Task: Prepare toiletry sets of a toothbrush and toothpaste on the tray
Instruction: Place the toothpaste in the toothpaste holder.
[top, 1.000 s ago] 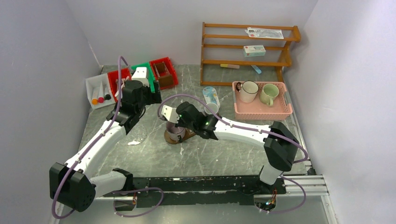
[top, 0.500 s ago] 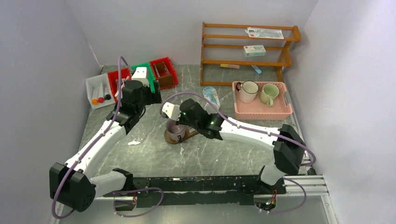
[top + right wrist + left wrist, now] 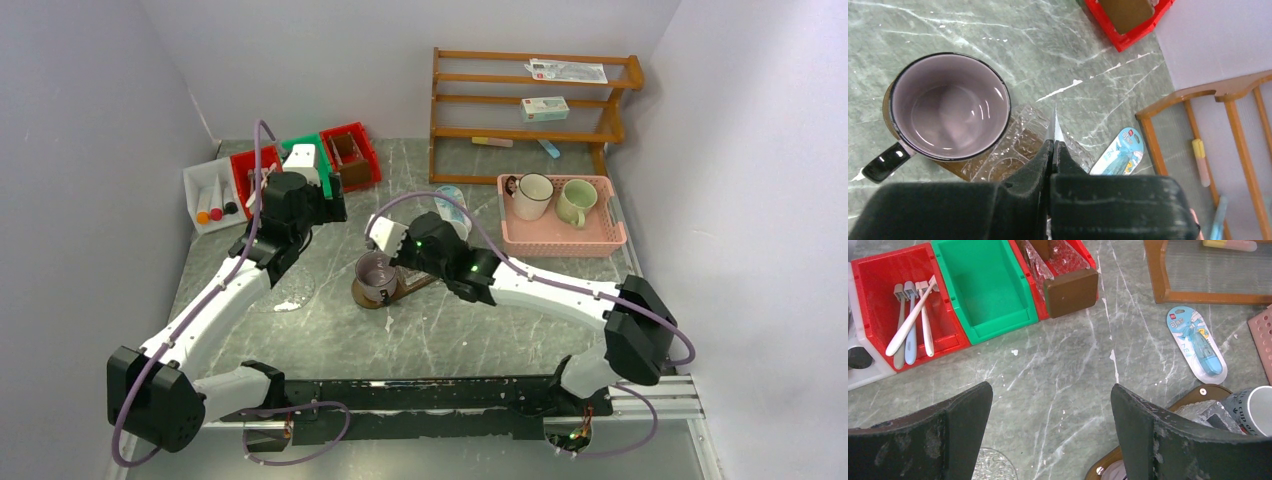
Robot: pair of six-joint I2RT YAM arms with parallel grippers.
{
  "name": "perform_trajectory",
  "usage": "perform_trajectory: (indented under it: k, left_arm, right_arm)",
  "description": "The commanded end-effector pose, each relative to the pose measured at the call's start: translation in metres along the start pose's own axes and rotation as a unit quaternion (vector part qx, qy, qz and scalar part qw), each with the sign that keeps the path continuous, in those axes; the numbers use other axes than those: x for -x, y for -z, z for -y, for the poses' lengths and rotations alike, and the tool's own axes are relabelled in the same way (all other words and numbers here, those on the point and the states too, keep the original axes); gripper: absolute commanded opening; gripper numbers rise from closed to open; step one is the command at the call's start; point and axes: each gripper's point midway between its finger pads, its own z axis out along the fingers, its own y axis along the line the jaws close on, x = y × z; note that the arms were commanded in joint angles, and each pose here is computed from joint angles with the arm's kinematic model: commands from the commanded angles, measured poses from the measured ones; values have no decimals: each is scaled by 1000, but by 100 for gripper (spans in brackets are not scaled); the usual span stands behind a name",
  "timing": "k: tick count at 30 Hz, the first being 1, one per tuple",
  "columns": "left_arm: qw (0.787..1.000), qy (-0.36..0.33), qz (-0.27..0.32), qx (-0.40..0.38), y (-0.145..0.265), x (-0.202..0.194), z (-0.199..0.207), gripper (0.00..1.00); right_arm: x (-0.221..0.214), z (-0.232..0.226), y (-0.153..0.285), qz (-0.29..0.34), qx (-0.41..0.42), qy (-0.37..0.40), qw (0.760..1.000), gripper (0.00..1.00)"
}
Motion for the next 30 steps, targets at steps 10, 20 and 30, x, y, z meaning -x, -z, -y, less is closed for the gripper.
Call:
perform_trajectory:
  k: [10, 20, 30]
  left_arm:
    - [1000, 2, 6, -2, 0, 9, 1, 93]
    - [1000, 2, 4, -2, -1, 8, 1, 93]
    - [1000, 1, 3, -6, -2, 8, 3, 93]
  right_arm:
    - [10, 42, 19, 125, -36, -138, 982, 0]
    - [-3, 48, 16, 121, -36, -184, 975, 0]
    - [-16, 45, 20, 111, -44, -207, 971, 0]
